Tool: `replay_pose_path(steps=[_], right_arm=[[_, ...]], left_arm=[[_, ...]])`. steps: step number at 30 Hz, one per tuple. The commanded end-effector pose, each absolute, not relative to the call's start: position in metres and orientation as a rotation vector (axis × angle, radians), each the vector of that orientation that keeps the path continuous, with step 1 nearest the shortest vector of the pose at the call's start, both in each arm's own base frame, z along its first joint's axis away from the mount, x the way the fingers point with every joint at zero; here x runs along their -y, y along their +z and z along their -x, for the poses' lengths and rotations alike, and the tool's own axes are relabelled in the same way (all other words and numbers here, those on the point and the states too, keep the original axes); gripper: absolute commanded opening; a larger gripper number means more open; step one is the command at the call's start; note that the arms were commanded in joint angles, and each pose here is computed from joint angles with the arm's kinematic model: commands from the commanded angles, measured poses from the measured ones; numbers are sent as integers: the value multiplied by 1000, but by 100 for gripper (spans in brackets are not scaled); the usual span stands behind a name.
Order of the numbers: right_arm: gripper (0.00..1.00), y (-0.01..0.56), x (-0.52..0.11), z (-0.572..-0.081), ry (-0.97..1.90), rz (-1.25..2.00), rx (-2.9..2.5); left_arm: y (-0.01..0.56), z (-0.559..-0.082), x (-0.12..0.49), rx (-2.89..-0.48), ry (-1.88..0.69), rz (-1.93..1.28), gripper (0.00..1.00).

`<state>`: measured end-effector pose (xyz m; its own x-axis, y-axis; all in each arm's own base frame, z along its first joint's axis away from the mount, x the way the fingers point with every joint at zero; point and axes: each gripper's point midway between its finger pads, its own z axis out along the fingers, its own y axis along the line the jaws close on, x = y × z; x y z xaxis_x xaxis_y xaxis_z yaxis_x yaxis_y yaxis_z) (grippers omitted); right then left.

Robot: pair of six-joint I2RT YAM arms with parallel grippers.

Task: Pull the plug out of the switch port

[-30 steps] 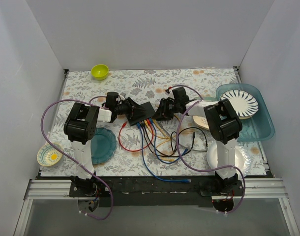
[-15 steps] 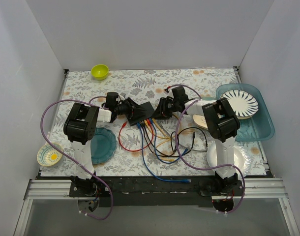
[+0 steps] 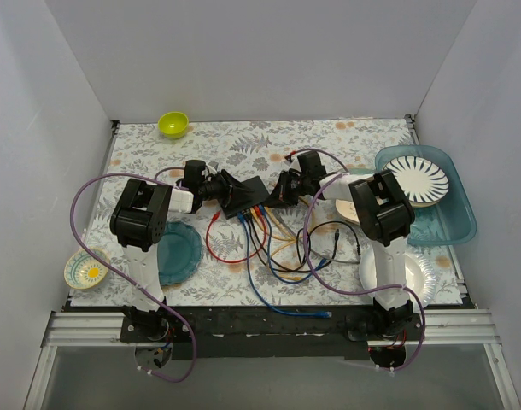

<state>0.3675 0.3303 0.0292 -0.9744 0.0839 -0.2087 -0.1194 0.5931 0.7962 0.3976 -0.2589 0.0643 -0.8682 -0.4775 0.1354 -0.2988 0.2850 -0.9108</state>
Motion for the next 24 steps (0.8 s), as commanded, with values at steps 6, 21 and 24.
replay_pose_path(steps=[6, 21, 24], right_arm=[[1, 6, -324, -334, 1288, 62, -2646], [1, -8, -305, -303, 1277, 78, -2714], [1, -5, -291, -313, 1159, 12, -2695]], left_arm=[[57, -384, 257, -2437, -1617, 822, 35], [58, -387, 258, -2415, -1636, 841, 35], [63, -387, 257, -2409, -1632, 835, 35]])
